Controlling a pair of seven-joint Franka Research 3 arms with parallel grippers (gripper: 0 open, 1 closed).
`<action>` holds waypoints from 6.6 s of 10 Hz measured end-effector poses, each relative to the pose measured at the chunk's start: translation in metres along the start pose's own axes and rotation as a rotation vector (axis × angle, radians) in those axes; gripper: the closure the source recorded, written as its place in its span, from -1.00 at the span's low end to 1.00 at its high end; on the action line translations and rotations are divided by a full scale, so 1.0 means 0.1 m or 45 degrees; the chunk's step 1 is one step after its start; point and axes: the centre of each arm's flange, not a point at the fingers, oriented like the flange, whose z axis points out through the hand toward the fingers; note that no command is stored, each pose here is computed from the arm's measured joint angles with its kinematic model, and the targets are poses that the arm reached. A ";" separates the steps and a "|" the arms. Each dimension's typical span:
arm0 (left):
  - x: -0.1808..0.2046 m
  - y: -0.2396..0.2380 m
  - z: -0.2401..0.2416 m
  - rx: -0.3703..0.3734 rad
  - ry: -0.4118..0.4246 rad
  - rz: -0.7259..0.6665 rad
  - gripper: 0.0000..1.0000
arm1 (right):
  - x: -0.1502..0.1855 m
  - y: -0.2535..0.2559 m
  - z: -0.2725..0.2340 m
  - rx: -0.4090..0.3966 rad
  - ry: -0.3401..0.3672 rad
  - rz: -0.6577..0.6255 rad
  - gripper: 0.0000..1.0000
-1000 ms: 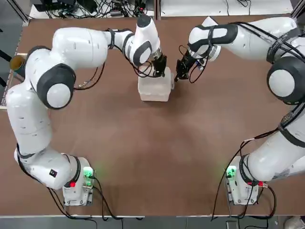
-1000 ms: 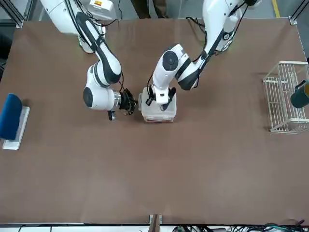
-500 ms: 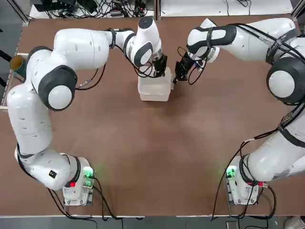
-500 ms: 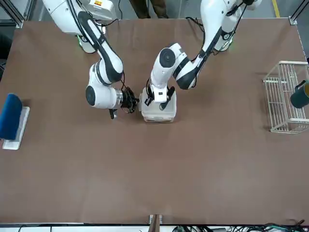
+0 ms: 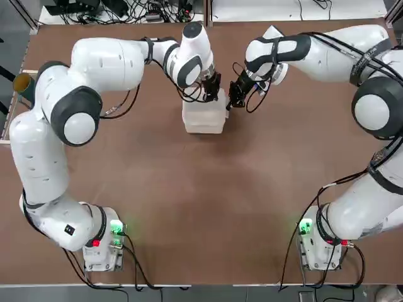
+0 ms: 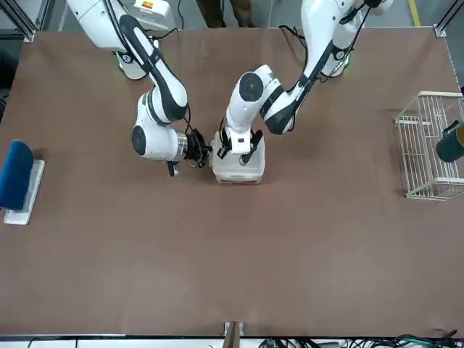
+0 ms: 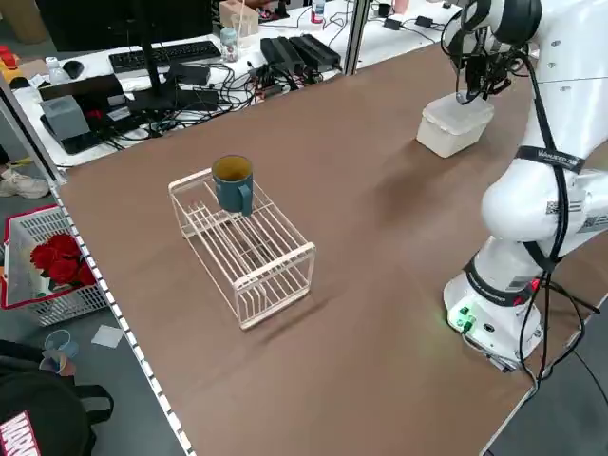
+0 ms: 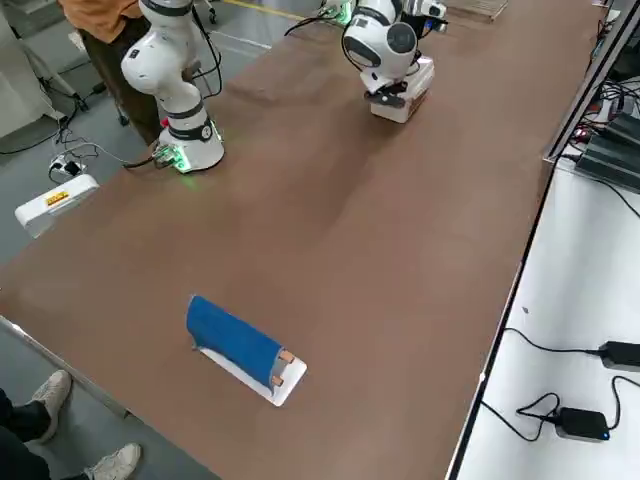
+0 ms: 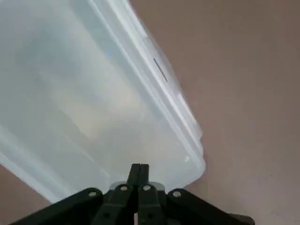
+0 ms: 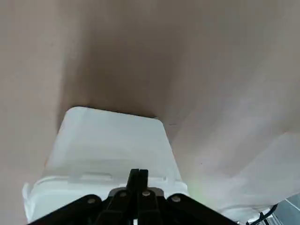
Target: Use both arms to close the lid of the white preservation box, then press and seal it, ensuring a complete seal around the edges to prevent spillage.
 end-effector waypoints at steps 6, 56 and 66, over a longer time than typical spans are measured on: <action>0.01 0.01 0.00 -0.002 0.000 -0.002 0.98 | 0.02 0.00 0.01 0.011 0.006 -0.003 0.98; 0.82 -0.48 -0.33 0.243 0.179 0.061 0.98 | -0.94 -1.55 0.03 -0.199 0.292 -1.346 0.98; 0.82 -0.49 -0.33 0.232 0.181 0.063 0.98 | -1.03 -1.53 0.34 -0.205 0.282 -1.380 0.98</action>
